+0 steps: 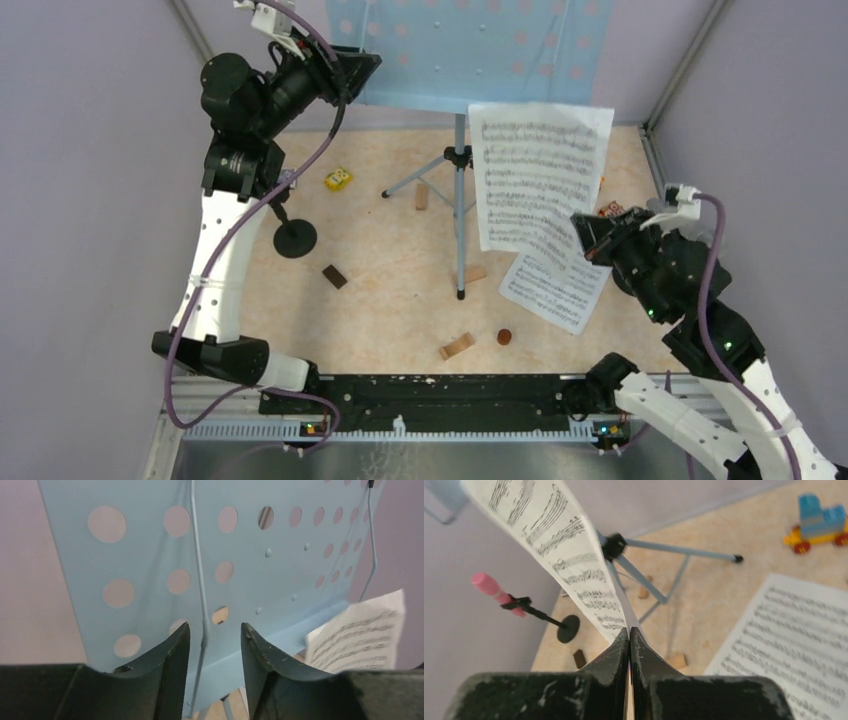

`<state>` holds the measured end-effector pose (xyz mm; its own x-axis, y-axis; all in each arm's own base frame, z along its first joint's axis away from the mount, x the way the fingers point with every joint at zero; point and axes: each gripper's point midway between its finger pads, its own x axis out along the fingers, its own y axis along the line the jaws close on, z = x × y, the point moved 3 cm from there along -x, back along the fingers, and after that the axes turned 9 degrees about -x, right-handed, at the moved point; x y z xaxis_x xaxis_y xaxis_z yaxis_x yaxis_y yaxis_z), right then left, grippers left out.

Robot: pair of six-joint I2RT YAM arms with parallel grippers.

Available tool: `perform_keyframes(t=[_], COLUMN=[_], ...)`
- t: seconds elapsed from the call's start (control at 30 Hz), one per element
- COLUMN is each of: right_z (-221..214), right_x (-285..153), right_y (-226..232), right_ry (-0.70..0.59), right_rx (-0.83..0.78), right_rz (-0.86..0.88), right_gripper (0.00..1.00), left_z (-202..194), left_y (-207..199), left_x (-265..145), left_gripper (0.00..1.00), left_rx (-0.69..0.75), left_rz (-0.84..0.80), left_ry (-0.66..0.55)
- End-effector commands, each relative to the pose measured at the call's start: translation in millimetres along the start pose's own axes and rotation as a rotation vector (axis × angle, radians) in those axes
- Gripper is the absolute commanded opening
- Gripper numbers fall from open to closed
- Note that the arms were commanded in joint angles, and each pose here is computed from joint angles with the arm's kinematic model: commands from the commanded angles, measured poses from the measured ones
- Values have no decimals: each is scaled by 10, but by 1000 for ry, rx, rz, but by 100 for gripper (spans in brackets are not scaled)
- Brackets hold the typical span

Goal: Pack up the instrument practice props

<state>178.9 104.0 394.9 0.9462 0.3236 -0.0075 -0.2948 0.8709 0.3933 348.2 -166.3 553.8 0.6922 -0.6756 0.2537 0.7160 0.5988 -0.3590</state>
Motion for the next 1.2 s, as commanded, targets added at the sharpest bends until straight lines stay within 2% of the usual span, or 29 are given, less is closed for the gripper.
perform_keyframes(t=[0.0,0.17,0.33,0.4,0.6,0.77,1.0,1.17], right_z=[-708,-1166,-1438,-1513,-1653,-1823,-1913,-1989], right_x=[-95,-107,24,94,254,275,407,462], right_y=[-542,-836,-952,-953,-977,-1207,-1550,-1587], right_ry=[109,162,207,221,266,332,549,674], right_rx=[141,198,186,181,166,157,27,-50], right_rz=[-260,-408,-484,-488,-500,-562,-569,-549], right_gripper=[0,0,0,0,0,0,0,0], left_z=[26,0,-93,-177,-451,-647,-788,-814], left_y=[-198,-243,-312,-332,-295,-252,-209,-198], left_x=[-187,-332,-592,-704,-962,-993,-960,-943], left_gripper=[54,69,87,92,94,94,94,94], left_rx=[44,69,69,60,41,3,-31,-36], left_rz=[-57,-31,7,18,74,74,57,52], left_ry=[-12,4,9,14,65,114,156,166])
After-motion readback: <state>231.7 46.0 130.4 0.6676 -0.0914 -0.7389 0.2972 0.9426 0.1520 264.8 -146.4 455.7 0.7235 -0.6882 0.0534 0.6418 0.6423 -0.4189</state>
